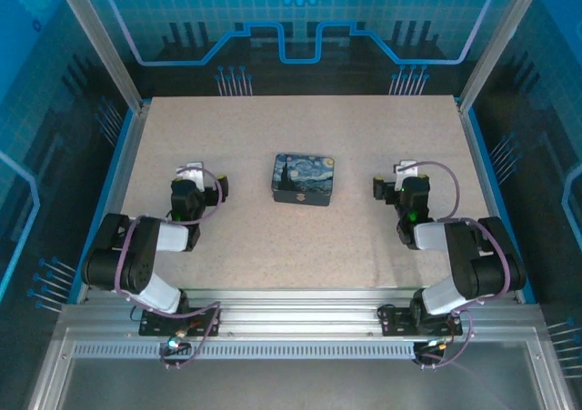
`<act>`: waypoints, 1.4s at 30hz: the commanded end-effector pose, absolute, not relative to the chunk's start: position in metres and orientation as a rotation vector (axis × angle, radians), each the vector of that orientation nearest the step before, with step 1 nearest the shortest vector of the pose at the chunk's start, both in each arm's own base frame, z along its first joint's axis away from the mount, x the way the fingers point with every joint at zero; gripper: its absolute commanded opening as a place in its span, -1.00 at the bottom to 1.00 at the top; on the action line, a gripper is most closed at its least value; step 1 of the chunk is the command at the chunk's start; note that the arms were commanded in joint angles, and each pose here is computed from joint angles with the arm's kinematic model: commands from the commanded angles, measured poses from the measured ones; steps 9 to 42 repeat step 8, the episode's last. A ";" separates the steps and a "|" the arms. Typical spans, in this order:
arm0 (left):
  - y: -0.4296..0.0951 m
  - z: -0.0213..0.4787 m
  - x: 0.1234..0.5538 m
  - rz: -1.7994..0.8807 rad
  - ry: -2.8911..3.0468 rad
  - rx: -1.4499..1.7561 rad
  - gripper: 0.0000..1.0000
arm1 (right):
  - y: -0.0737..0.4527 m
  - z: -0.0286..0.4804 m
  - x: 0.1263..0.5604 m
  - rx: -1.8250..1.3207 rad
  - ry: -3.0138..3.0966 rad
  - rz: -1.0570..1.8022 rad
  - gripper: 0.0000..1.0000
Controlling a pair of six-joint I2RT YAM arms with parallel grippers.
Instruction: Unlock the padlock with the key
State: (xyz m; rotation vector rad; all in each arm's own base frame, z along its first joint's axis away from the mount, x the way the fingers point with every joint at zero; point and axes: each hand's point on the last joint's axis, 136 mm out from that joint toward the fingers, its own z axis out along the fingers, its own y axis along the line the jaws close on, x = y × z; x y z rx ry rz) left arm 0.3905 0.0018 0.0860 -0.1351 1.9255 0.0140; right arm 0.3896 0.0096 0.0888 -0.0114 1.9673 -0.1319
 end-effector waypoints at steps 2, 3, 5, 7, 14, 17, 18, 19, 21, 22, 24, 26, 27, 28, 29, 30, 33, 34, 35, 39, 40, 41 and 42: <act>0.004 0.097 0.396 0.044 1.883 -0.123 0.98 | 0.014 0.097 0.397 -0.042 1.949 -0.104 0.99; 0.004 0.097 0.396 0.044 1.883 -0.123 0.98 | 0.014 0.096 0.397 -0.043 1.953 -0.100 1.00; 0.004 0.097 0.396 0.044 1.882 -0.123 0.98 | 0.014 0.096 0.397 -0.042 1.956 -0.093 0.99; 0.004 0.097 0.396 0.044 1.883 -0.123 0.98 | 0.013 0.096 0.396 -0.044 1.956 -0.093 0.99; 0.004 0.097 0.396 0.043 1.882 -0.121 0.98 | 0.014 0.096 0.396 -0.047 1.949 -0.100 1.00; 0.004 0.097 0.396 0.043 1.882 -0.121 0.98 | 0.014 0.096 0.396 -0.047 1.949 -0.100 1.00; 0.004 0.097 0.396 0.043 1.882 -0.121 0.98 | 0.014 0.096 0.396 -0.047 1.949 -0.100 1.00; 0.004 0.097 0.396 0.043 1.882 -0.121 0.98 | 0.014 0.096 0.396 -0.047 1.949 -0.100 1.00; 0.004 0.097 0.396 0.043 1.882 -0.121 0.98 | 0.014 0.096 0.396 -0.047 1.949 -0.100 1.00; 0.004 0.097 0.396 0.043 1.882 -0.121 0.98 | 0.014 0.096 0.396 -0.047 1.949 -0.100 1.00; 0.004 0.097 0.396 0.043 1.882 -0.121 0.98 | 0.014 0.096 0.396 -0.047 1.949 -0.100 1.00; 0.004 0.097 0.396 0.043 1.882 -0.121 0.98 | 0.014 0.096 0.396 -0.047 1.949 -0.100 1.00; 0.004 0.097 0.396 0.043 1.882 -0.121 0.98 | 0.014 0.096 0.396 -0.047 1.949 -0.100 1.00; 0.004 0.097 0.396 0.043 1.882 -0.121 0.98 | 0.014 0.096 0.396 -0.047 1.949 -0.100 1.00; 0.004 0.097 0.396 0.043 1.882 -0.121 0.98 | 0.014 0.096 0.396 -0.047 1.949 -0.100 1.00; 0.004 0.097 0.396 0.043 1.882 -0.121 0.98 | 0.014 0.096 0.396 -0.047 1.949 -0.100 1.00; 0.004 0.097 0.396 0.043 1.882 -0.121 0.98 | 0.014 0.096 0.396 -0.047 1.949 -0.100 1.00; 0.004 0.097 0.396 0.043 1.882 -0.121 0.98 | 0.014 0.096 0.396 -0.047 1.949 -0.100 1.00; 0.004 0.097 0.396 0.043 1.882 -0.121 0.98 | 0.014 0.096 0.396 -0.047 1.949 -0.100 1.00; 0.004 0.097 0.396 0.043 1.882 -0.121 0.98 | 0.014 0.096 0.396 -0.047 1.949 -0.100 1.00; 0.004 0.097 0.396 0.043 1.882 -0.121 0.98 | 0.014 0.096 0.396 -0.047 1.949 -0.100 1.00; 0.004 0.097 0.396 0.043 1.882 -0.121 0.98 | 0.014 0.096 0.396 -0.047 1.949 -0.100 1.00; 0.004 0.097 0.396 0.043 1.882 -0.121 0.98 | 0.014 0.096 0.396 -0.047 1.949 -0.100 1.00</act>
